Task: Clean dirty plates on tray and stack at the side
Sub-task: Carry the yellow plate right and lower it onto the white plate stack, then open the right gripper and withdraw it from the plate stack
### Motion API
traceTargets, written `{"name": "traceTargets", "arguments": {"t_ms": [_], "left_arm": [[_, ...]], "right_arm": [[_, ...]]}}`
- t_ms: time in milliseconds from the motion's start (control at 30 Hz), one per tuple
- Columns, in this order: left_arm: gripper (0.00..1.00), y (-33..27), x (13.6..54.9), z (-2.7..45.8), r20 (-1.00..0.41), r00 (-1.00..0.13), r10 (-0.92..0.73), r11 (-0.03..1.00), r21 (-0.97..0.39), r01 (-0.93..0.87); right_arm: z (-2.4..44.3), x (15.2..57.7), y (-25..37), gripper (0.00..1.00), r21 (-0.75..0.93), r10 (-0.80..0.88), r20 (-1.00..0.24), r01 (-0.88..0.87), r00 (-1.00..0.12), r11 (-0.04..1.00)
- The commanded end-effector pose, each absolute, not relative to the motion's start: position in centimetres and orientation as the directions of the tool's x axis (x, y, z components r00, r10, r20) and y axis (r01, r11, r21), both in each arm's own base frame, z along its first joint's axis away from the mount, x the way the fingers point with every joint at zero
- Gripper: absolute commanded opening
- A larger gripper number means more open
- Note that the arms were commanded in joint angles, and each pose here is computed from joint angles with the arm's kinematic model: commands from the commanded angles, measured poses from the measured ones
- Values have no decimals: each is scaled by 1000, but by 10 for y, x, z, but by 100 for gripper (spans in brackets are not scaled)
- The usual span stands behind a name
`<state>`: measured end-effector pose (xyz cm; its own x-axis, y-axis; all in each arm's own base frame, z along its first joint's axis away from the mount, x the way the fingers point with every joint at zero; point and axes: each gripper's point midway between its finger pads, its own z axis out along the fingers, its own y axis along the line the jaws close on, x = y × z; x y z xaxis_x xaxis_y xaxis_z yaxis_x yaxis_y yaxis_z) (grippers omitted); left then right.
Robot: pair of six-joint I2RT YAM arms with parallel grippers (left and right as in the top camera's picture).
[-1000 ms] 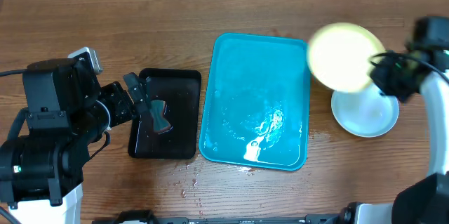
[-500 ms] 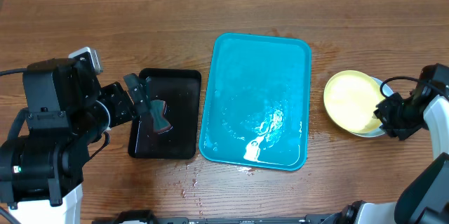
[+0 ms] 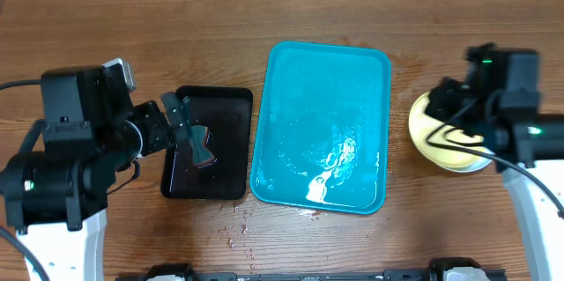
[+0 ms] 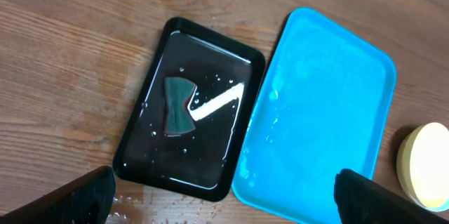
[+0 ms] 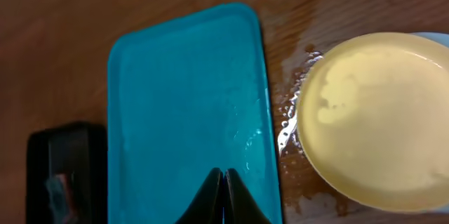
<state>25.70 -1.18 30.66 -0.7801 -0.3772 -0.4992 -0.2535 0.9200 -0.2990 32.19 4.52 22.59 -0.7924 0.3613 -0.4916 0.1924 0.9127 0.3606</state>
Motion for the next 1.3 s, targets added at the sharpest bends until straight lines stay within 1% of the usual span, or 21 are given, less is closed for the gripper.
{"name": "traceTargets", "arguments": {"t_ms": [0, 100, 133, 200, 333, 433, 500, 567, 600, 667, 800, 833, 867, 933, 967, 1000, 1033, 1167, 1267], "left_arm": [[100, -10, 260, 304, -494, -793, -357, 929, -278, -244], [100, -11, 261, 301, -477, -803, -357, 928, -279, -247], [100, -11, 262, 300, -474, -805, -357, 928, -278, -248], [100, -11, 263, 299, -471, -807, -357, 928, -277, -249], [100, -10, 263, 299, -472, -807, -355, 929, -275, -248], [100, -10, 263, 299, -474, -808, -351, 931, -271, -245], [100, -10, 263, 299, -476, -810, -342, 934, -266, -238], [100, -9, 263, 299, -478, -811, -339, 935, -263, -236], [100, -9, 263, 299, -480, -811, -334, 937, -259, -233], [100, -9, 264, 299, -488, -815, -313, 945, -249, -214], [100, -9, 265, 300, -509, -823, -252, 963, -218, -160], [100, -9, 266, 301, -518, -822, -236, 967, -210, -145], [100, -9, 267, 301, -519, -821, -236, 967, -211, -144], [100, -9, 267, 301, -519, -822, -236, 967, -211, -145], [100, -9, 267, 301, -519, -822, -236, 967, -211, -145], [100, -9, 267, 301, -519, -822, -236, 967, -211, -145], [100, -9, 267, 301, -519, -822, -236, 967, -210, -145], [100, -8, 267, 301, -519, -821, -236, 967, -208, -147], [100, -8, 267, 301, -519, -821, -236, 967, -208, -147]], "right_arm": [[175, 327, 36, 4, 233, 383, -435, 310, -815, 922], [135, 334, 41, 4, 229, 387, -361, 322, -848, 919], [115, 338, 46, 4, 227, 371, -319, 309, -872, 923], [89, 341, 46, 4, 196, 354, -268, 309, -896, 931], [56, 345, 39, 4, 164, 370, -205, 341, -906, 926], [46, 343, 10, 4, 108, 426, -192, 413, -884, 905], [53, 341, 2, 4, 141, 473, -167, 454, -865, 880], [68, 346, 1, 9, 205, 496, -155, 464, -854, 862], [91, 353, 13, 13, 298, 450, -164, 391, -878, 871], [122, 357, 28, 15, 373, 384, -213, 288, -899, 882], [182, 356, 61, 17, 424, 242, -367, 70, -898, 903], [205, 349, 80, 18, 420, 180, -435, -23, -882, 907], [216, 344, 91, 21, 418, 149, -467, -70, -871, 906], [235, 334, 109, 30, 416, 100, -521, -150, -848, 897], [242, 331, 116, 41, 415, 85, -542, -178, -836, 892], [248, 328, 121, 63, 414, 74, -561, -203, -824, 887], [253, 326, 125, 100, 414, 65, -575, -222, -815, 883], [257, 320, 136, 100, 414, 40, -585, -256, -810, 874], [255, 317, 139, 100, 422, 43, -572, -249, -819, 872]]}}
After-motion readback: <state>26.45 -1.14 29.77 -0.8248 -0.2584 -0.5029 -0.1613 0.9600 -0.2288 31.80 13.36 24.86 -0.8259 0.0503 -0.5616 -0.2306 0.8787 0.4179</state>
